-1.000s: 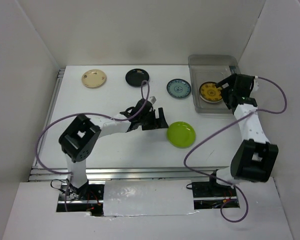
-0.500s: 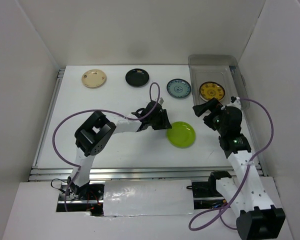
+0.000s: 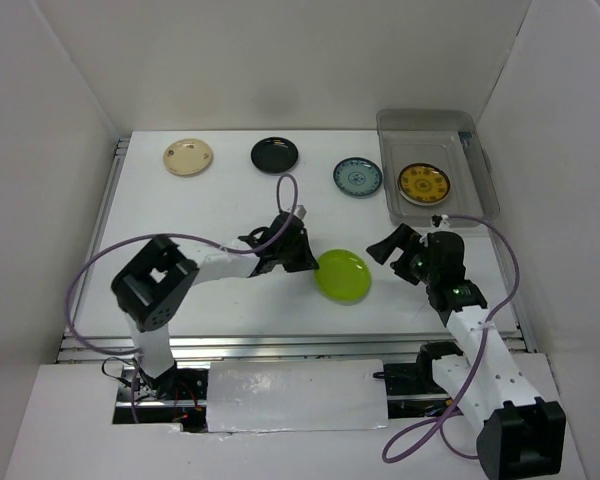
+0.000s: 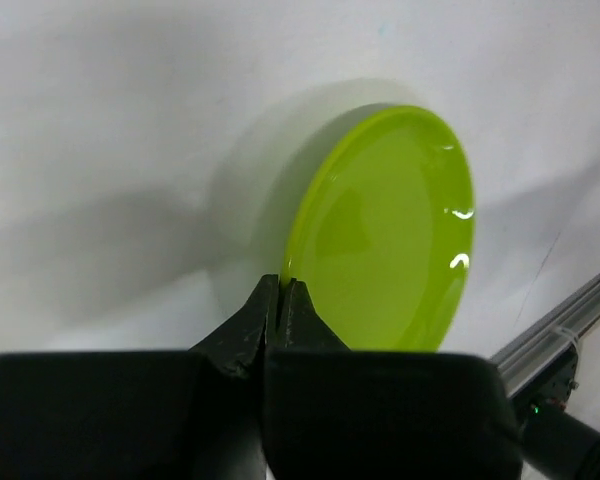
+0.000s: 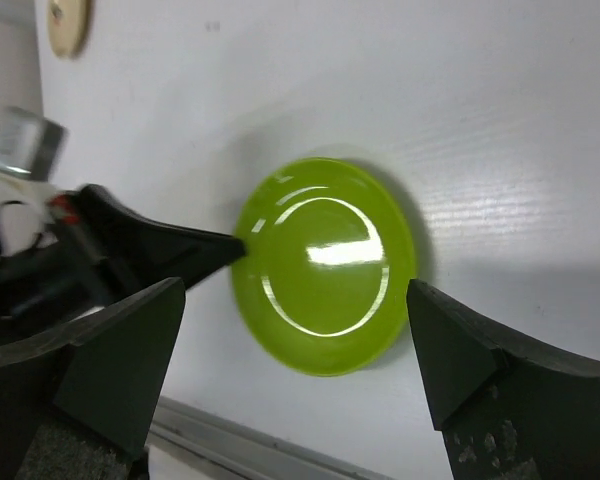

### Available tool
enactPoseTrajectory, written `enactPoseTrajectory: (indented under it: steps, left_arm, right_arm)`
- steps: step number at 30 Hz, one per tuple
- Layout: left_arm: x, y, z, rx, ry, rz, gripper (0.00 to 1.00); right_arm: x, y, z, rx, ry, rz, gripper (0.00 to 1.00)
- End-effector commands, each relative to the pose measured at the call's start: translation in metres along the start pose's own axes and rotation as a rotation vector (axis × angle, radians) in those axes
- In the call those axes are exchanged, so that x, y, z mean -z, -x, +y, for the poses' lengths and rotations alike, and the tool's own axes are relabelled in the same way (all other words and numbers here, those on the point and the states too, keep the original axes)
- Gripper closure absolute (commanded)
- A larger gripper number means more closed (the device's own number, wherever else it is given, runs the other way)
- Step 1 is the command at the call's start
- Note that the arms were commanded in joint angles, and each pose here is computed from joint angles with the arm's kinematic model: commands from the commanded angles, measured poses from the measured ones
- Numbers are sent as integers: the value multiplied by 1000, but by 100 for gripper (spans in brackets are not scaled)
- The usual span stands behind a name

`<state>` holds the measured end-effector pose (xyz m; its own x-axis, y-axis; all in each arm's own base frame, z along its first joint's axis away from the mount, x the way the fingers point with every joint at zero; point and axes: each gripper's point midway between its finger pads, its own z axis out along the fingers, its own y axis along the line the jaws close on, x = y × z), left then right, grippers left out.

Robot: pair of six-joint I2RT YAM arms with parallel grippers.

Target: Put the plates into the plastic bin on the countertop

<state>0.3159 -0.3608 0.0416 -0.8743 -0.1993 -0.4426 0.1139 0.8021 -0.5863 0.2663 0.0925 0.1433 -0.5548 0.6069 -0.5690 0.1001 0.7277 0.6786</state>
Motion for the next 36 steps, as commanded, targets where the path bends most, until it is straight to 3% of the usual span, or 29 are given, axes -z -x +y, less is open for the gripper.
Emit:
enactPoseTrajectory:
  steps: [1,8,12,17,19,21,28,30,31,32,33,36]
  left_arm:
    - [46,24,4,-3,7,-75,100]
    - [121,47,-9,-60,-76,-123,100]
    - [147,52,-17,-69,-127,-131,100]
    - [162,57,-22,-74,-162,-136,100]
    - [164,56,-24,-71,-186,-128,100]
    - [165,56,-21,-64,-190,-124,100]
    - [161,56,-18,-45,-203,-101,98]
    - [164,59,-15,-34,-185,-115,73]
    - [166,63,-9,-16,-160,-126,55]
    - [167,65,-1,12,-116,-135,26]
    - [173,69,1,17,-107,-160,3]
    - [190,84,21,82,-30,-236,1]
  right_arm:
    - [-6,-4,16,109,94,12,0]
    - [-15,-35,36,187,235,131,6]
    - [-14,-60,56,191,384,242,18]
    - [-9,-69,74,167,495,273,30]
    - [-8,-72,78,167,515,287,55]
    - [-7,-71,81,155,528,278,92]
    - [-9,-55,92,95,538,239,100]
    - [-15,-44,90,56,493,212,100]
    - [-17,-38,88,41,477,200,100]
    - [-21,-26,86,11,447,170,100]
    - [-23,-22,84,-5,434,164,100]
    - [-29,2,76,-63,390,113,100]
